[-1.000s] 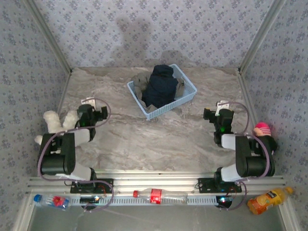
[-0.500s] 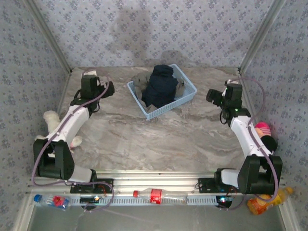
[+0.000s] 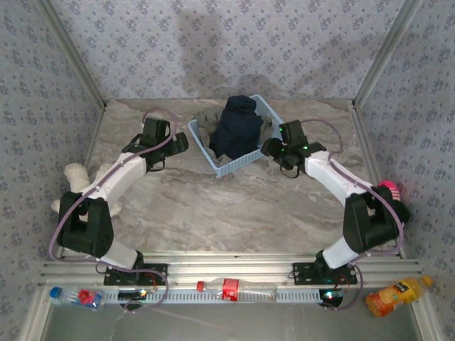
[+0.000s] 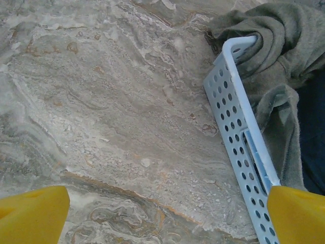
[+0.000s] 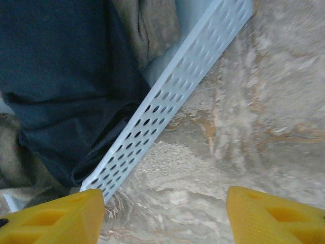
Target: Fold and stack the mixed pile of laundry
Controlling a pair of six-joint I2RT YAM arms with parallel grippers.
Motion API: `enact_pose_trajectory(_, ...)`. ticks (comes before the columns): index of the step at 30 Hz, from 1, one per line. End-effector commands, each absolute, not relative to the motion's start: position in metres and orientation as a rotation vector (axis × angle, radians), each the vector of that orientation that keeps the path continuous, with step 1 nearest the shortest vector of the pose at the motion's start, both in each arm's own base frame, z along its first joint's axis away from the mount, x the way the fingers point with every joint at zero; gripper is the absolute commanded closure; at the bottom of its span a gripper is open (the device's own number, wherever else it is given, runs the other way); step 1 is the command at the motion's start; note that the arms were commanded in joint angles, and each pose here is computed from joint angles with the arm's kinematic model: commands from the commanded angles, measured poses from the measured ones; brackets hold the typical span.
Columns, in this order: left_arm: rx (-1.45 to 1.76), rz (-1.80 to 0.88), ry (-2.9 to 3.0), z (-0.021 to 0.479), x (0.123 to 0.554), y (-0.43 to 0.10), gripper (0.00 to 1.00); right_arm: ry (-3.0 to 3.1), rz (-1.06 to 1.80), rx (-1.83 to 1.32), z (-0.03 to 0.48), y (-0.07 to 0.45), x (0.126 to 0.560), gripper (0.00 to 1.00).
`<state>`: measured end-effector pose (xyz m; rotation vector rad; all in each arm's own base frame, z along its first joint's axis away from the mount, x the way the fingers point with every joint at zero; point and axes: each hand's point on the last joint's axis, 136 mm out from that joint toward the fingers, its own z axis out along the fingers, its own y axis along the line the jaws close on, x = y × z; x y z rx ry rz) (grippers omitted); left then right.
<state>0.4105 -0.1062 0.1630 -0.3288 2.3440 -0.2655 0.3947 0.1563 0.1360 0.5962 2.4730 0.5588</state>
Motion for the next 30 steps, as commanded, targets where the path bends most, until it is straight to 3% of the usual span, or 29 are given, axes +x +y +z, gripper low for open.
enact_pose_trajectory(1,-0.349,-0.315,2.347,0.163,0.408,-0.112,0.00,2.408,0.598,0.741,0.144,0.168,0.421,0.36)
enact_pose_trajectory(13,-0.305,-0.285,2.405,0.151,0.404,-0.112,0.00,2.510,0.536,0.733,0.105,0.198,0.450,0.40)
enact_pose_trajectory(30,-0.445,-0.323,2.438,0.139,0.404,-0.113,0.00,2.657,0.278,0.756,0.074,0.094,0.425,0.41)
